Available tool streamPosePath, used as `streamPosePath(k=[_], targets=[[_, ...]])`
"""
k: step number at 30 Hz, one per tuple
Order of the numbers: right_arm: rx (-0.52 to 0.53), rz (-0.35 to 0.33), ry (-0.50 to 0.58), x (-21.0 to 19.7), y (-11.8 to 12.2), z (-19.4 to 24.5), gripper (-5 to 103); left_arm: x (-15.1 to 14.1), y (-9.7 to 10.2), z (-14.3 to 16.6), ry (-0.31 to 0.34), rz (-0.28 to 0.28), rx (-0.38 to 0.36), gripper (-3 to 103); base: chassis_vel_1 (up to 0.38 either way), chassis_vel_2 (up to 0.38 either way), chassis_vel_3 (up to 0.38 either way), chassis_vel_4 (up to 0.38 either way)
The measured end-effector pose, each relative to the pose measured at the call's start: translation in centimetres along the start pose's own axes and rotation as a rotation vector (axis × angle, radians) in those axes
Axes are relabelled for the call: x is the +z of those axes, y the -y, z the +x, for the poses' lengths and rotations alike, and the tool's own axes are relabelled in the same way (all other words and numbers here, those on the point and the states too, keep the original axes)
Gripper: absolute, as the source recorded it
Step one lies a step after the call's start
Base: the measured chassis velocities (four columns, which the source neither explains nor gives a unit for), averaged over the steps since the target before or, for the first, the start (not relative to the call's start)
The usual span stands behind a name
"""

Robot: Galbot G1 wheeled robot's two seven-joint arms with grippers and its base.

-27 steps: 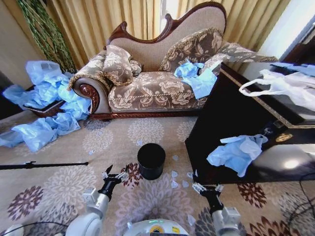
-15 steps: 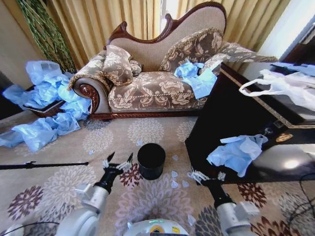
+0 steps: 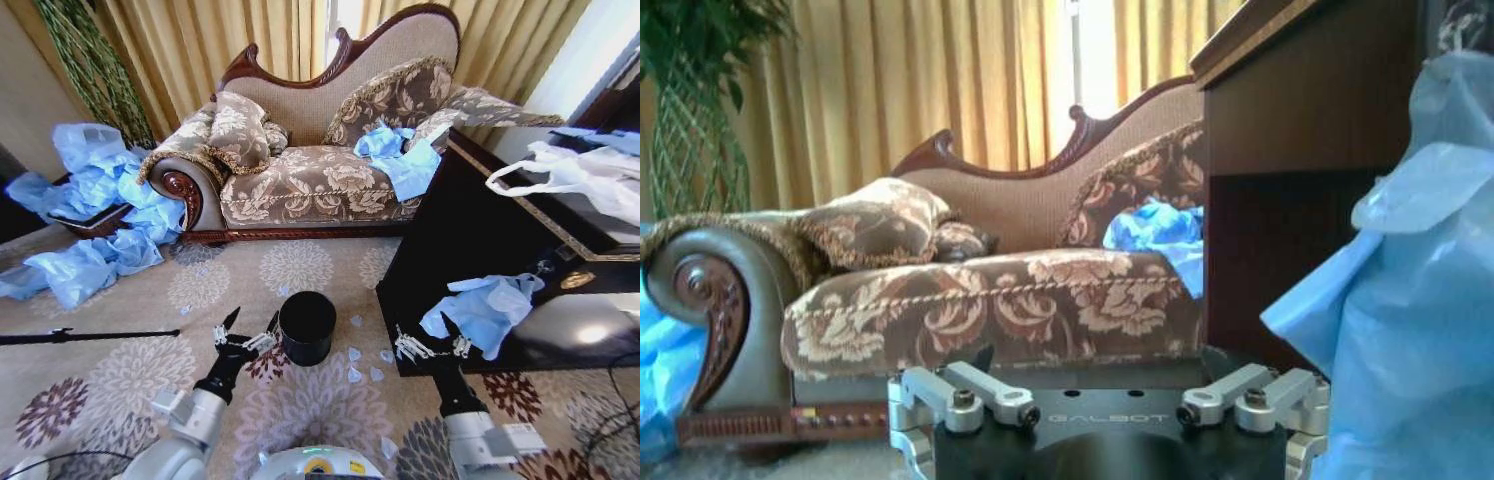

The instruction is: Place a garbage bag over the trash bin.

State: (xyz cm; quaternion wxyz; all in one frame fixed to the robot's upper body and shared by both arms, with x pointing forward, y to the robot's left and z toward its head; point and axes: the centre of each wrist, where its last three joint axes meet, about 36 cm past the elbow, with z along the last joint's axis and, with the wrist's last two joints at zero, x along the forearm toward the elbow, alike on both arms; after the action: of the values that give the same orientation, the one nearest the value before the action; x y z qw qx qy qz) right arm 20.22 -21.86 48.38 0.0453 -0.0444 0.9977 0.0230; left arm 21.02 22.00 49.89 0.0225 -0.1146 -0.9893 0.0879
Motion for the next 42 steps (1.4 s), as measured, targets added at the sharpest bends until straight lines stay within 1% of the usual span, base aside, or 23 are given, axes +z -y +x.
streamPosePath(k=[5, 8, 12, 14, 16, 17, 19, 20, 21, 22, 23, 25, 26, 28, 31, 32, 33, 34, 37, 38, 40, 41, 42], targets=[[0.014, 0.015, -0.011, 1.4, 0.1, 0.1, 100, -0.2, -0.8, 0.2, -0.008, -0.032, 0.004, 100, 0.0, 0.0, 0.0, 0.0], [0.032, -0.012, -0.027, 2.5, 0.4, 0.6, 100, -1.5, -2.6, -0.5, 0.007, -0.052, 0.026, 103, 0.0, 0.0, 0.0, 0.0], [-0.037, -0.034, -0.049, 3.6, 0.8, 1.0, 100, -2.7, -3.4, -1.1, 0.02, -0.02, 0.038, 100, 0.0, 0.0, 0.0, 0.0], [-0.07, -0.037, -0.065, 4.4, 0.8, 1.0, 100, -3.2, -3.4, -1.7, 0.008, 0.033, 0.069, 97, 0.0, 0.0, 0.0, 0.0], [-0.076, -0.029, -0.08, 5.9, 0.8, 1.3, 100, -3.8, -3.0, -2.9, -0.038, 0.109, 0.184, 100, 0.0, 0.0, 0.0, 0.0], [-0.076, -0.029, -0.08, 5.9, 0.8, 1.3, 100, -3.8, -3.0, -2.9, -0.038, 0.109, 0.184, 100, 0.0, 0.0, 0.0, 0.0], [-0.071, -0.01, -0.087, 7.3, 1.1, 1.6, 100, -4.3, -2.7, -3.6, -0.077, 0.157, 0.261, 100, 0.0, 0.0, 0.0, 0.0], [-0.061, 0.003, -0.093, 8.7, 1.5, 2.0, 100, -5.1, -2.6, -4.6, -0.119, 0.21, 0.352, 100, 0.0, 0.0, 0.0, 0.0], [-0.053, 0.007, -0.096, 9.3, 1.7, 2.2, 100, -5.6, -2.5, -5.1, -0.134, 0.241, 0.399, 100, 0.0, 0.0, 0.0, 0.0], [-0.053, 0.007, -0.096, 9.3, 1.7, 2.2, 100, -5.6, -2.5, -5.1, -0.134, 0.241, 0.399, 100, 0.0, 0.0, 0.0, 0.0], [-0.042, 0.009, -0.101, 10.1, 2.0, 2.5, 100, -6.5, -2.4, -5.9, -0.166, 0.304, 0.473, 100, 0.0, 0.0, 0.0, 0.0], [-0.032, 0.012, -0.106, 10.7, 2.2, 2.8, 100, -7.0, -2.4, -7.2, -0.214, 0.371, 0.545, 101, 0.0, 0.0, 0.0, 0.0], [-0.024, 0.009, -0.106, 11.2, 2.2, 2.9, 100, -7.0, -2.4, -8.6, -0.267, 0.423, 0.61, 100, 0.0, 0.0, 0.0, 0.0], [-0.021, 0.007, -0.103, 11.4, 2.1, 2.9, 100, -6.9, -2.2, -9.3, -0.291, 0.449, 0.641, 100, 0.0, 0.0, 0.0, 0.0], [-0.006, -0.002, -0.085, 11.8, 1.8, 2.0, 100, -5.7, -0.3, -13.0, -0.367, 0.531, 0.754, 96, 0.0, 0.0, 0.0, 0.0], [-0.002, 0.001, -0.084, 11.9, 1.8, 1.7, 100, -5.2, 0.6, -14.4, -0.385, 0.554, 0.783, 98, 0.0, 0.0, 0.0, 0.0], [-0.002, 0.001, -0.084, 11.9, 1.8, 1.7, 100, -5.2, 0.6, -14.4, -0.385, 0.554, 0.783, 98, 0.0, 0.0, 0.0, 0.0], [-0.001, 0.004, -0.086, 12.0, 1.9, 1.4, 100, -4.8, 1.4, -15.9, -0.402, 0.572, 0.801, 100, 0.0, 0.0, 0.0, 0.0], [0.003, 0.015, -0.105, 12.5, 2.3, 1.0, 100, -3.2, 5.7, -19.6, -0.467, 0.627, 0.87, 100, 0.0, 0.0, 0.0, 0.0], [0.003, 0.015, -0.105, 12.5, 2.3, 1.0, 100, -3.2, 5.7, -19.6, -0.467, 0.627, 0.87, 100, 0.0, 0.0, 0.0, 0.0], [0.008, 0.02, -0.128, 13.1, 2.6, 1.1, 100, -2.5, 9.5, -21.6, -0.499, 0.668, 0.907, 100, 0.0, 0.0, 0.0, 0.0], [0.008, 0.02, -0.128, 13.1, 2.6, 1.1, 100, -2.5, 9.5, -21.6, -0.499, 0.668, 0.907, 100, 0.0, 0.0, 0.0, 0.0], [0.012, 0.018, -0.138, 13.4, 2.6, 1.2, 100, -2.4, 11.3, -22.1, -0.51, 0.693, 0.921, 101, 0.0, 0.0, 0.0, 0.0]])
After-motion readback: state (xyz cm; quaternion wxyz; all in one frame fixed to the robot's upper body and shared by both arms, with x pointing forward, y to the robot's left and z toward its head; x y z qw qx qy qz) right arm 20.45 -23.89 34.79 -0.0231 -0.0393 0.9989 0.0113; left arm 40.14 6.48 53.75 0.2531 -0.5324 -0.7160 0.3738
